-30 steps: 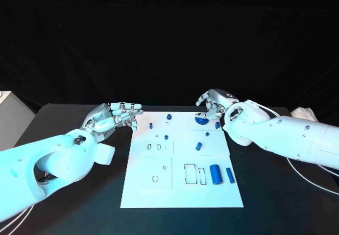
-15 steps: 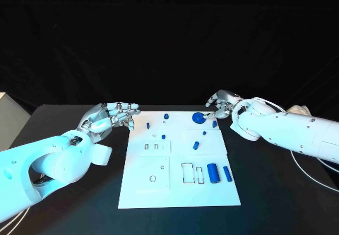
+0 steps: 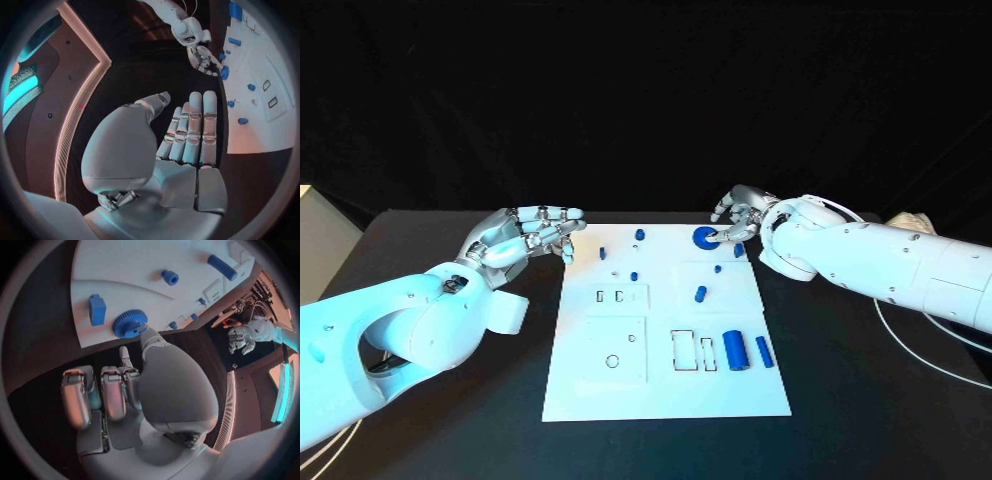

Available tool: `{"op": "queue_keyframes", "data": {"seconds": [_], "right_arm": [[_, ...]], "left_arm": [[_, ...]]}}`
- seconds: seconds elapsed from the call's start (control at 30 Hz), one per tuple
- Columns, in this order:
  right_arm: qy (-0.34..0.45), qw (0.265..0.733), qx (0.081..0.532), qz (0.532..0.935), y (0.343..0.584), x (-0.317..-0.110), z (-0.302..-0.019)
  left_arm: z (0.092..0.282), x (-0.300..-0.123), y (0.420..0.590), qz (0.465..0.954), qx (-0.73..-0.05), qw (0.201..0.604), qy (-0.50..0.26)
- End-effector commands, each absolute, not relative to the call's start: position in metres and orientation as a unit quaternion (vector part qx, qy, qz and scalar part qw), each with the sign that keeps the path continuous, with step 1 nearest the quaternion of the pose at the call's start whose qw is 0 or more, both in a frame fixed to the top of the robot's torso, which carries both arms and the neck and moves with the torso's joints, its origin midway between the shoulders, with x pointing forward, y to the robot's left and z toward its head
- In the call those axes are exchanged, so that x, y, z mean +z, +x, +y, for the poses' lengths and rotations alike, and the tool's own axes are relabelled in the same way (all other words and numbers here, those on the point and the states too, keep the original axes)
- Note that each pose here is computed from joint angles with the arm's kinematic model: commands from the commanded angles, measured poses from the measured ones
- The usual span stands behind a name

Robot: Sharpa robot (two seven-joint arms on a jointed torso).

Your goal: Assemble the parts on the task board

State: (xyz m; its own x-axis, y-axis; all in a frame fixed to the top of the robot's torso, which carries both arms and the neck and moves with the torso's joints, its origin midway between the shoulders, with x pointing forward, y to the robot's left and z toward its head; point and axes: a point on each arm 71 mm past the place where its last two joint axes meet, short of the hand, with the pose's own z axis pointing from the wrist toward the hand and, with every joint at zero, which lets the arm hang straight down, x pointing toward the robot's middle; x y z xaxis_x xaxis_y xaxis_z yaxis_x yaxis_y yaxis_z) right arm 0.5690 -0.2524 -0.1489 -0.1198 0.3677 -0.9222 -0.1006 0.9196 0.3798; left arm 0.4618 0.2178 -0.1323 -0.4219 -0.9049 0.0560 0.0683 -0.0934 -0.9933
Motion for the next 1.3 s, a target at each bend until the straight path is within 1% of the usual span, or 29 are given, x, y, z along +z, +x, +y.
{"op": "queue_keyframes", "data": {"seconds": [0.03,0.27,0.9,1.3], "right_arm": [[0.097,0.643,0.184,0.737,0.570,-0.152,-0.249],[0.096,0.637,0.185,0.742,0.571,-0.155,-0.244],[0.083,0.629,0.172,0.754,0.571,-0.163,-0.241],[0.053,0.645,0.162,0.745,0.568,-0.163,-0.239]], "left_arm": [[0.216,-0.131,0.461,0.554,-0.643,0.379,-0.370],[0.216,-0.131,0.462,0.554,-0.642,0.379,-0.370],[0.217,-0.132,0.463,0.554,-0.640,0.381,-0.371],[0.217,-0.132,0.463,0.555,-0.639,0.381,-0.372]]}}
